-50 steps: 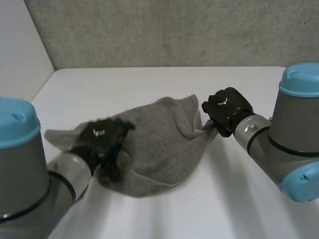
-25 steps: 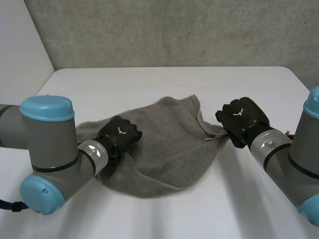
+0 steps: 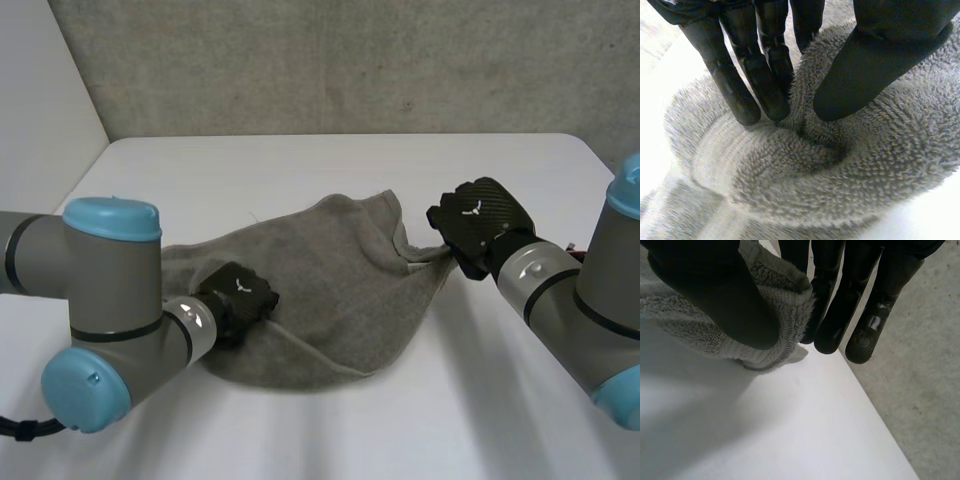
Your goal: Fold the towel.
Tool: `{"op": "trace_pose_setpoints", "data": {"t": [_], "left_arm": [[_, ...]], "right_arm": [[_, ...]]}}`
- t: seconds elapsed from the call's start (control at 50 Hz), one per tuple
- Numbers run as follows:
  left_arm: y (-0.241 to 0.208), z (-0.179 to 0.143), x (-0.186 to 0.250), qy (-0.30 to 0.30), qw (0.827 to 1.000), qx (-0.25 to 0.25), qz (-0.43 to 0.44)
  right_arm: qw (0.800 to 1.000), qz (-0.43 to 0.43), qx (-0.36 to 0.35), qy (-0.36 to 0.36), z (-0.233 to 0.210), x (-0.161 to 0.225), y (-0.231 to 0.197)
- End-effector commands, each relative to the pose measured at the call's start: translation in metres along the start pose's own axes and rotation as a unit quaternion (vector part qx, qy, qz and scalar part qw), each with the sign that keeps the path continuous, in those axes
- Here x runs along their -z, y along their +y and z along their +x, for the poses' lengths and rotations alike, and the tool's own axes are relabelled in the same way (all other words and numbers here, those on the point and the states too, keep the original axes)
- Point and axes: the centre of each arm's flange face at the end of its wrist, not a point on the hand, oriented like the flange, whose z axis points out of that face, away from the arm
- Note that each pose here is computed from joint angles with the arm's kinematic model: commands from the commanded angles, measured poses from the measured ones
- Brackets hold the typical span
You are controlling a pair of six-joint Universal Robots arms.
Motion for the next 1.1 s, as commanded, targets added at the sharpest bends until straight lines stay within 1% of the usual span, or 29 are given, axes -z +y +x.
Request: {"op": "trace_pose_setpoints", "data": {"t": [0.02, 0.06, 0.1, 0.12, 0.14, 0.16, 0.18, 0.2, 0.22, 0.24, 0.26, 0.28, 0.3, 0.38, 0.4, 0.42, 0.44, 0.46, 0.48, 0.52, 0.54, 0.56, 0.58, 0.62, 0.68, 0.74, 0.78, 0.9, 1.1], "left_arm": [[-0.04, -0.034, -0.003, -0.061, 0.995, -0.012, 0.074], [-0.057, -0.048, -0.003, -0.089, 0.99, -0.018, 0.105], [-0.102, -0.089, 0.002, -0.177, 0.968, -0.025, 0.178], [-0.102, -0.089, 0.002, -0.178, 0.967, -0.025, 0.179], [-0.127, -0.112, 0.011, -0.229, 0.948, -0.027, 0.218], [-0.151, -0.135, 0.024, -0.285, 0.922, -0.023, 0.26], [-0.151, -0.135, 0.024, -0.285, 0.922, -0.023, 0.261], [-0.172, -0.155, 0.04, -0.338, 0.892, -0.016, 0.299], [-0.172, -0.156, 0.04, -0.338, 0.892, -0.015, 0.3], [-0.187, -0.175, 0.059, -0.386, 0.86, -0.005, 0.334], [-0.197, -0.19, 0.081, -0.423, 0.829, 0.01, 0.366], [-0.201, -0.196, 0.095, -0.438, 0.81, 0.025, 0.39], [-0.199, -0.196, 0.101, -0.438, 0.802, 0.038, 0.404], [-0.178, -0.179, 0.092, -0.41, 0.819, 0.06, 0.396], [-0.163, -0.168, 0.084, -0.396, 0.833, 0.066, 0.38], [-0.163, -0.168, 0.084, -0.396, 0.833, 0.066, 0.379], [-0.145, -0.155, 0.074, -0.38, 0.852, 0.069, 0.354], [-0.125, -0.14, 0.063, -0.363, 0.87, 0.071, 0.326], [-0.125, -0.14, 0.063, -0.362, 0.87, 0.071, 0.326], [-0.083, -0.111, 0.043, -0.325, 0.905, 0.077, 0.264], [-0.083, -0.111, 0.043, -0.325, 0.905, 0.077, 0.264], [-0.061, -0.099, 0.034, -0.31, 0.919, 0.081, 0.23], [-0.061, -0.099, 0.034, -0.31, 0.919, 0.081, 0.23], [-0.022, -0.073, 0.019, -0.273, 0.943, 0.089, 0.165], [0.006, -0.048, 0.013, -0.24, 0.96, 0.093, 0.114], [0.014, -0.034, 0.015, -0.219, 0.967, 0.094, 0.094], [0.02, -0.011, 0.024, -0.178, 0.978, 0.092, 0.062], [0.0, 0.019, 0.052, -0.119, 0.989, 0.071, 0.057], [-0.01, 0.005, 0.062, -0.144, 0.983, 0.075, 0.08]], "right_arm": [[0.998, 0.029, 0.036, 0.031, 0.016, -0.019, -0.017], [0.996, 0.054, 0.036, 0.055, 0.027, -0.027, -0.028], [0.991, 0.094, 0.034, 0.094, 0.043, -0.035, -0.045], [0.978, 0.145, 0.025, 0.146, 0.063, -0.041, -0.066], [0.978, 0.145, 0.025, 0.146, 0.063, -0.041, -0.066], [0.958, 0.199, 0.009, 0.204, 0.085, -0.043, -0.087], [0.933, 0.251, -0.009, 0.258, 0.104, -0.042, -0.104], [0.933, 0.252, -0.009, 0.258, 0.104, -0.042, -0.104], [0.906, 0.295, -0.026, 0.304, 0.12, -0.038, -0.118], [0.905, 0.295, -0.026, 0.304, 0.12, -0.038, -0.118], [0.881, 0.332, -0.042, 0.334, 0.13, -0.032, -0.13], [0.872, 0.343, -0.047, 0.345, 0.134, -0.028, -0.133], [0.879, 0.336, -0.05, 0.335, 0.129, -0.027, -0.128], [0.902, 0.302, -0.051, 0.304, 0.112, -0.031, -0.109], [0.915, 0.284, -0.049, 0.284, 0.102, -0.033, -0.098], [0.926, 0.268, -0.047, 0.263, 0.092, -0.033, -0.09], [0.926, 0.268, -0.047, 0.263, 0.092, -0.033, -0.09], [0.94, 0.244, -0.045, 0.236, 0.081, -0.033, -0.079], [0.94, 0.244, -0.045, 0.236, 0.08, -0.033, -0.078], [0.963, 0.191, -0.042, 0.187, 0.061, -0.033, -0.055], [0.963, 0.191, -0.042, 0.187, 0.061, -0.033, -0.054], [0.973, 0.16, -0.041, 0.162, 0.052, -0.031, -0.043], [0.983, 0.121, -0.04, 0.132, 0.04, -0.03, -0.029], [0.991, 0.08, -0.036, 0.104, 0.029, -0.027, -0.016], [0.999, -0.002, -0.023, 0.045, 0.007, -0.019, 0.01], [0.999, -0.049, -0.015, 0.011, -0.004, -0.008, 0.023], [0.998, -0.055, -0.016, 0.006, -0.007, -0.006, 0.026], [0.999, -0.051, -0.017, 0.008, -0.006, 0.004, 0.024], [0.998, -0.018, -0.05, 0.019, 0.001, 0.018, 0.006]]}}
